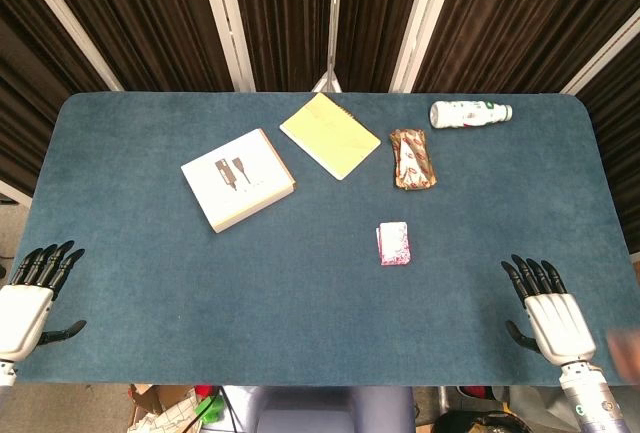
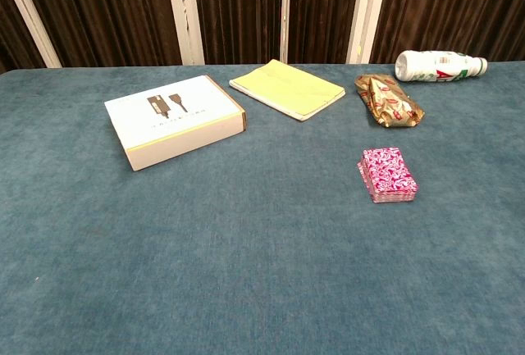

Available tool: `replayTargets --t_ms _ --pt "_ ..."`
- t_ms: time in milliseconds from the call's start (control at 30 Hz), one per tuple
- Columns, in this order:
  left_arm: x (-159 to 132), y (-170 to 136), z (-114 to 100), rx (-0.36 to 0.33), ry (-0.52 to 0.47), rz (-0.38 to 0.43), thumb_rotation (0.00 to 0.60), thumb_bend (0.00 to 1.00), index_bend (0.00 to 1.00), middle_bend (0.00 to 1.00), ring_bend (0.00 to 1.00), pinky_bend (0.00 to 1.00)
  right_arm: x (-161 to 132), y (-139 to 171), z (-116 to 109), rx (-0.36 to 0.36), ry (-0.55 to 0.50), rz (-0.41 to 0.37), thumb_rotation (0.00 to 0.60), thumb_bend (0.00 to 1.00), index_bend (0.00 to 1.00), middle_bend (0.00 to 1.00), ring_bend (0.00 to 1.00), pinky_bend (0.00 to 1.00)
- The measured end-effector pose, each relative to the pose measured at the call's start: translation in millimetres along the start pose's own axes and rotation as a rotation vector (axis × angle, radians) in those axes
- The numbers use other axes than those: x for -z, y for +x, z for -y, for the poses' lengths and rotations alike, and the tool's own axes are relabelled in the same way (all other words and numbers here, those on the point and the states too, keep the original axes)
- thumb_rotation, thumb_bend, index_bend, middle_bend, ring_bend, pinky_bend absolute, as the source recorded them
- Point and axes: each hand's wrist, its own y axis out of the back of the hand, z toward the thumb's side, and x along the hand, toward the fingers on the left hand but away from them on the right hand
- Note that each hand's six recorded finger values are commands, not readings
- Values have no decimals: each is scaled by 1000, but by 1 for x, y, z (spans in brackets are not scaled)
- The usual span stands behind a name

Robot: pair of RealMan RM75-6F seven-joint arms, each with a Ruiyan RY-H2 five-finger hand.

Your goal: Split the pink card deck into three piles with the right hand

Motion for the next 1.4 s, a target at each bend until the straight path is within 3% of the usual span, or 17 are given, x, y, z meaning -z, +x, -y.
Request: replayTargets --t_ms 500,767,1100,1400 --pt "0 -1 -3 -13 -9 -2 600 0 0 0 0 0 -14 -7 -11 51 -50 -36 600 329 0 0 0 0" --pt "4 1 -6 -33 -31 -18 600 0 0 0 0 0 -38 -37 -21 58 -66 -64 600 321 0 0 0 0" --pt "4 3 -3 14 -58 -22 600 0 0 0 0 0 -85 -93 -7 -64 -131 -79 600 322 0 0 0 0" --pt "9 5 -4 45 -101 -37 600 0 0 0 0 0 -149 -140 19 -188 -132 -108 600 309 0 0 0 0"
